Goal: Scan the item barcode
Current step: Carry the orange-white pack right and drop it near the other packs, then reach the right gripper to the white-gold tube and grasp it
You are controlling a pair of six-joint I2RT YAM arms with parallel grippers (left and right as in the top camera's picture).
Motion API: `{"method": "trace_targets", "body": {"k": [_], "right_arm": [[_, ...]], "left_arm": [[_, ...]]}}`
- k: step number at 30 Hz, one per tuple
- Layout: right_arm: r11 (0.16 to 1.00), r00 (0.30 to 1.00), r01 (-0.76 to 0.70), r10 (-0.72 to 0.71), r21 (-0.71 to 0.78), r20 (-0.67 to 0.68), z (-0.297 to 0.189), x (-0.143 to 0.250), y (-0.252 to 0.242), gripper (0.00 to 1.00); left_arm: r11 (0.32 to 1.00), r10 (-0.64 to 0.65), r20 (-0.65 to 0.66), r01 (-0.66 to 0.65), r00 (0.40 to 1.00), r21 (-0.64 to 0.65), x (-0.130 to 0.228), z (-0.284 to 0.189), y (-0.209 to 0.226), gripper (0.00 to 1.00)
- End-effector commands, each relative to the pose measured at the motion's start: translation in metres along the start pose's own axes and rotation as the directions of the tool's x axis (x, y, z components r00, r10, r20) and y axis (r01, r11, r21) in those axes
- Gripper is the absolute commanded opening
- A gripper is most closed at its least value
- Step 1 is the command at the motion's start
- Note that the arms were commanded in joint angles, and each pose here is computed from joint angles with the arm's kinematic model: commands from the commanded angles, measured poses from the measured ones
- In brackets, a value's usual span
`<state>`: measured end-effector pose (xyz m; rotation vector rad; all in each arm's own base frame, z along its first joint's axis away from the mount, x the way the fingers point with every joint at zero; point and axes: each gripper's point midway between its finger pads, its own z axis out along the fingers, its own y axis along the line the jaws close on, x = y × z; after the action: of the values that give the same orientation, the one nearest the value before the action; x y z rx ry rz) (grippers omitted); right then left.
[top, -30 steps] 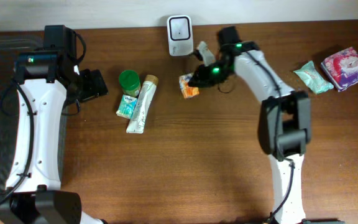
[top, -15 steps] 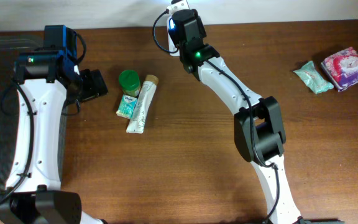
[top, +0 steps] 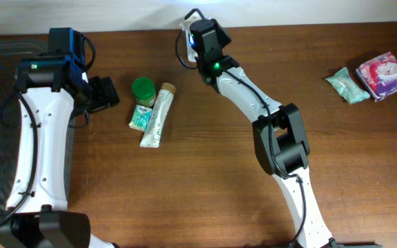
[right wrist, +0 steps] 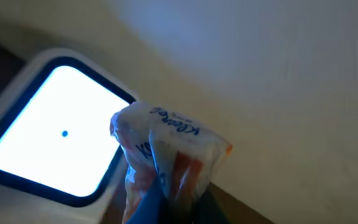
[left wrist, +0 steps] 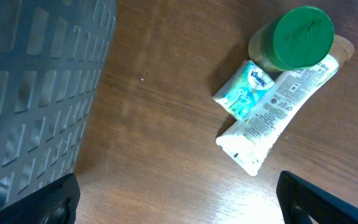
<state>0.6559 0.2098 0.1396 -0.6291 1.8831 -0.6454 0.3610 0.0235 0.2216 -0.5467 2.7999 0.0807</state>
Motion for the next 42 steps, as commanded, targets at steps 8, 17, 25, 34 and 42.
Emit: {"method": "trace_targets", "body": {"k": [8, 17, 25, 34, 42], "right_arm": [[0.954, 0.7, -0.203, 0.299, 0.221, -0.649, -0.002, 0.249, -0.16, 0.04], [0.854, 0.555, -0.449, 0.497, 0.263, -0.667, -0.012, 0.294, -0.203, 0.99], [0.483, 0.681, -0.732, 0.485, -0.481, -0.548, -0.094, 0.064, -0.105, 0.99], [0.286, 0.705, -0.703, 0.162, -0.651, -0.69, -0.209, 0.005, 0.115, 0.99], [0.367, 0.549, -0.809, 0.19, -0.459, -0.814, -0.222, 0.017, 0.167, 1.0]], "left_arm": [[1.0, 0.011, 0.009, -0.011, 1.0, -0.005, -0.001, -0.002, 0.001, 0.99], [1.0, 0.011, 0.009, -0.011, 1.0, -0.005, -0.001, -0.002, 0.001, 0.99], [1.0, 0.011, 0.009, -0.011, 1.0, -0.005, -0.001, -0.002, 0.001, 0.99], [1.0, 0.011, 0.009, -0.011, 1.0, -0.005, -0.001, -0.002, 0.001, 0.99], [1.0, 0.011, 0.009, -0.011, 1.0, -0.005, -0.001, -0.002, 0.001, 0.99]]}}
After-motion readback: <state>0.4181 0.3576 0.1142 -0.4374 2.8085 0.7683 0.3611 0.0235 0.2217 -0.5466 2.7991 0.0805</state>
